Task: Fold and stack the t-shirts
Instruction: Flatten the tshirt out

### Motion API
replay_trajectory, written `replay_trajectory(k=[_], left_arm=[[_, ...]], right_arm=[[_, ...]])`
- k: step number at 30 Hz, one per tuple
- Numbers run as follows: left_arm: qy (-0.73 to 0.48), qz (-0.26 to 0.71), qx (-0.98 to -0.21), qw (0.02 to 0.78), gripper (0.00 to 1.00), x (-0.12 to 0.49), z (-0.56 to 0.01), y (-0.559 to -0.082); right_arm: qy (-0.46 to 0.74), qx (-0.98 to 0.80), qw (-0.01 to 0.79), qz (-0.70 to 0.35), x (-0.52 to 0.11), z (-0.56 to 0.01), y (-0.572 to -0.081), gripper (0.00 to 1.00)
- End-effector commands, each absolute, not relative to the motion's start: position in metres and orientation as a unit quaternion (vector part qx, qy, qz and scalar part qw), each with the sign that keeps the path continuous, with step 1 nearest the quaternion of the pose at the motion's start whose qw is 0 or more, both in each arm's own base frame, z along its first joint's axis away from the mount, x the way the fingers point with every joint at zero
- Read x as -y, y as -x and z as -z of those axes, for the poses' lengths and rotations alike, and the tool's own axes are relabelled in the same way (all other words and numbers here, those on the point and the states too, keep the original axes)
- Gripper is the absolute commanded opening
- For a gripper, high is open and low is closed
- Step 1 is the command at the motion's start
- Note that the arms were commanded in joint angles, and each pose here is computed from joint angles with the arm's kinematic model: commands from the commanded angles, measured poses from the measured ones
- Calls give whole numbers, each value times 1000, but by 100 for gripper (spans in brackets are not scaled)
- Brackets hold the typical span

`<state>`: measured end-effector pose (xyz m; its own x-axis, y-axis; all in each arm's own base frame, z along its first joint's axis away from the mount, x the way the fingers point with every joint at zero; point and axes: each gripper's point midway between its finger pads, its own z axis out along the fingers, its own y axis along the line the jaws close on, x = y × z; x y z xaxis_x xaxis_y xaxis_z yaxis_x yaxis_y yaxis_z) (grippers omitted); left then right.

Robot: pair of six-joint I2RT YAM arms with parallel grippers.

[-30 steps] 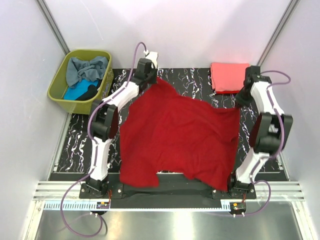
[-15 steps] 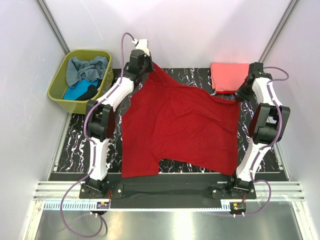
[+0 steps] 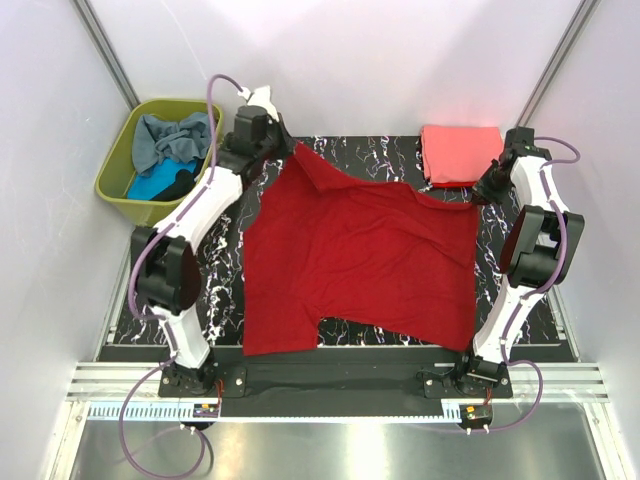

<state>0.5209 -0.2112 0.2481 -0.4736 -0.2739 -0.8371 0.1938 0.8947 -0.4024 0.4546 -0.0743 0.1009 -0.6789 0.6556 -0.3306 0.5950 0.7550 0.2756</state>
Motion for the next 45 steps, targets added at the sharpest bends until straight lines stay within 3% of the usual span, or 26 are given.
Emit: replay_trajectory(k=[1, 14, 20, 30, 42, 45], left_arm=[[10, 269, -785, 558, 0, 210, -317, -504], [30, 263, -739, 619, 0, 180, -366, -544], [32, 275, -730, 625, 0, 185, -357, -587], [64, 259, -734, 624, 0, 168, -320, -641], [84, 286, -753, 587, 0, 170, -298, -635], [83, 296, -756, 578, 0, 175, -299, -626]], right_arm=[[-326, -905, 253, -103, 70, -144, -464, 0], [-326, -857, 353, -185, 63, -192, -530, 0], [-340, -857, 326, -208, 62, -153, -558, 0], [-327, -848, 336, -248, 58, -148, -596, 2], [-324, -845, 333, -263, 51, -149, -614, 5], [-320, -850, 328, -260, 47, -152, -607, 11]])
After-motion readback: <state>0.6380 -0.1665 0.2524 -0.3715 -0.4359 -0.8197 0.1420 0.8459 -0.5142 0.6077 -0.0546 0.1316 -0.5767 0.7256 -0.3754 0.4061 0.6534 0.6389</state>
